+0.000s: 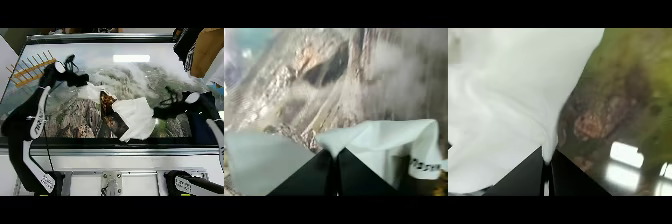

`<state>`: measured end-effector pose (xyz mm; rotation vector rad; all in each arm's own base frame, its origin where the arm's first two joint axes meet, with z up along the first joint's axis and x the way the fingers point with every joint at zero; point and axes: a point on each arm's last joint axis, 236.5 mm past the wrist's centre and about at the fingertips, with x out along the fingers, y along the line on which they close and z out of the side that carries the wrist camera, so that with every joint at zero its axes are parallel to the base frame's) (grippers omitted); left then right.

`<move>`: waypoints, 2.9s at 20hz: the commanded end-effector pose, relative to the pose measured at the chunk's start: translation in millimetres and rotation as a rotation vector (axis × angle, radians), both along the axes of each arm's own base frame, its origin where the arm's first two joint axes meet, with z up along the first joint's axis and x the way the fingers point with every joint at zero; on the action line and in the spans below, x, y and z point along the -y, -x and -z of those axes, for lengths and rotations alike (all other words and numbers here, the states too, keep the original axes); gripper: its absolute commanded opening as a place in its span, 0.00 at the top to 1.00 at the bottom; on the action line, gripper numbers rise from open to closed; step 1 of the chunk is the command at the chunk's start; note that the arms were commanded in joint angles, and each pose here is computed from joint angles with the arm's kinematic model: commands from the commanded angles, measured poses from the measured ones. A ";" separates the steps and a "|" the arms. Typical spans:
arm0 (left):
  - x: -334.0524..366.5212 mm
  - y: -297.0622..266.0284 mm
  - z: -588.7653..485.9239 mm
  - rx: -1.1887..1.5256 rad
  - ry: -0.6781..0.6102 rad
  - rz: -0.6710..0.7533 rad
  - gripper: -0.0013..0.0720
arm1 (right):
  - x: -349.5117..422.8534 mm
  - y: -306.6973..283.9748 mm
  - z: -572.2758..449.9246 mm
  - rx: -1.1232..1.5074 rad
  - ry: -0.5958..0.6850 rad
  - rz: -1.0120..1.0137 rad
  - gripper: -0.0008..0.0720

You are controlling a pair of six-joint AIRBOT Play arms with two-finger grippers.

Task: Fold the clothes and pants, and hang the long-sleeved shirts on hangers.

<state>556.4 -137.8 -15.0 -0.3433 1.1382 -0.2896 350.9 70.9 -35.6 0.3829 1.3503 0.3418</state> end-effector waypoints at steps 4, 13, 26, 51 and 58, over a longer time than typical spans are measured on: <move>-66.6 47.2 -280.7 0.533 0.012 -0.119 0.97 | 97.9 -57.8 -314.7 0.739 0.321 0.115 0.97; -60.8 250.0 -440.5 0.851 -0.016 -0.066 0.97 | 94.4 43.8 -554.3 1.353 0.392 0.329 0.97; -57.7 284.3 -100.3 0.015 0.076 -0.215 0.97 | 42.1 -111.5 -337.2 0.734 0.201 0.121 0.97; -195.6 169.0 33.6 -0.240 0.005 -0.448 0.00 | 109.9 -69.2 -88.1 0.064 0.198 0.234 0.04; -186.8 188.0 70.9 -0.314 0.027 -0.470 0.00 | 63.3 -31.4 52.6 -0.143 -0.076 0.488 0.04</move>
